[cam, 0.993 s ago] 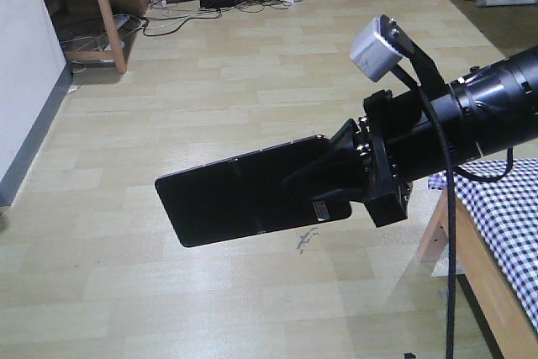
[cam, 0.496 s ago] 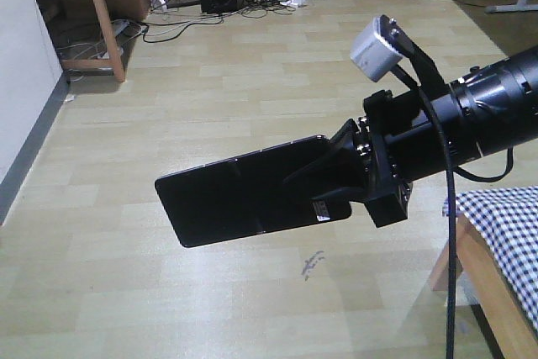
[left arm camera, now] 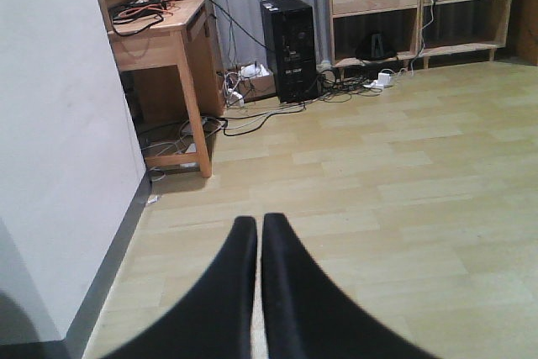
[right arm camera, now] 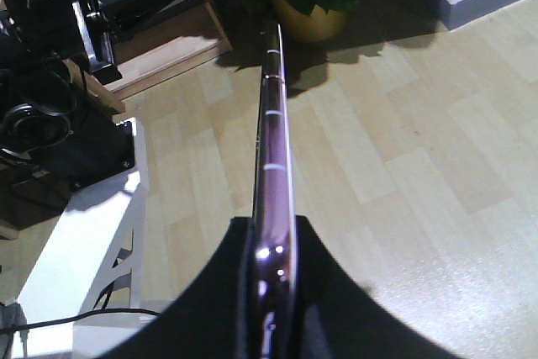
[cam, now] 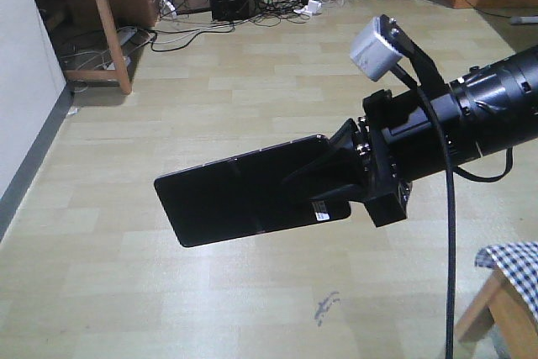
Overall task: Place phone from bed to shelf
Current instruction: 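Keep holding the phone while driving toward the wooden shelf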
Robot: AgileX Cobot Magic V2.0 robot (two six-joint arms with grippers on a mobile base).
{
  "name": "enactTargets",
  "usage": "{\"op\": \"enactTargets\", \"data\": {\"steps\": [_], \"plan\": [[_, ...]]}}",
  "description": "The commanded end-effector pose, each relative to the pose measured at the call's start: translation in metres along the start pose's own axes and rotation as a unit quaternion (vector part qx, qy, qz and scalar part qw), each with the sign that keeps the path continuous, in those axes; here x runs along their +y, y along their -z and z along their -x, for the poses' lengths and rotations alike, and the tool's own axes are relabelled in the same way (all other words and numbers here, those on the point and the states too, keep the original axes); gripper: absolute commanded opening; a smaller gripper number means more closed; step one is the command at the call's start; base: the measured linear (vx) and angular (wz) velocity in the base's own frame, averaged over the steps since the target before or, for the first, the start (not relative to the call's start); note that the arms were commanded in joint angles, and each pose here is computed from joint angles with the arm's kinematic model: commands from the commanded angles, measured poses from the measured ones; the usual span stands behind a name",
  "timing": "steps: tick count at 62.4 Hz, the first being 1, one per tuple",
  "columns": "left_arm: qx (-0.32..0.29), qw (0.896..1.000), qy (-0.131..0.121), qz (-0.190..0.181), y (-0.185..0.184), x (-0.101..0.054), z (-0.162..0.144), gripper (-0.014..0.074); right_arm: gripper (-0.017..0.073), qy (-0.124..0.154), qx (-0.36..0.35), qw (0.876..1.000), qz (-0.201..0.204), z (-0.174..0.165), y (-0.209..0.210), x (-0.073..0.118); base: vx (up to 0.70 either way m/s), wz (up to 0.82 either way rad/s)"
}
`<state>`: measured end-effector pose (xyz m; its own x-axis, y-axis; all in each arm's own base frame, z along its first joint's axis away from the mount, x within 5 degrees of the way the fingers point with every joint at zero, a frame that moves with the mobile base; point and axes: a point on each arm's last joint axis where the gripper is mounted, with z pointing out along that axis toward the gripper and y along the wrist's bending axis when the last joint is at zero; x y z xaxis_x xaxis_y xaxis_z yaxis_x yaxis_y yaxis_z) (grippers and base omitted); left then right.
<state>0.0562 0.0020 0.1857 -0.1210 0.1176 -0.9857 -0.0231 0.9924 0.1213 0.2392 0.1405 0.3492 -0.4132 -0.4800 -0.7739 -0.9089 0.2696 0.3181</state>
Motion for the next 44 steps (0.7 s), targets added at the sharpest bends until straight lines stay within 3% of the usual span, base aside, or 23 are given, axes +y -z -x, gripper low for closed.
{"op": "enactTargets", "data": {"steps": [1, 44], "plan": [[-0.053, 0.999, 0.007, 0.005, 0.0030, 0.0016, 0.0142, 0.0001, -0.0002, 0.014, -0.037, 0.999, 0.035, 0.0132, 0.0121, 0.0190, 0.37, 0.05], [-0.053, 0.999, 0.007, 0.005, 0.0030, 0.0016, 0.0142, 0.0001, -0.0002, 0.015, -0.037, 0.999, 0.035, 0.0132, 0.0121, 0.0190, 0.40, -0.06]]}}
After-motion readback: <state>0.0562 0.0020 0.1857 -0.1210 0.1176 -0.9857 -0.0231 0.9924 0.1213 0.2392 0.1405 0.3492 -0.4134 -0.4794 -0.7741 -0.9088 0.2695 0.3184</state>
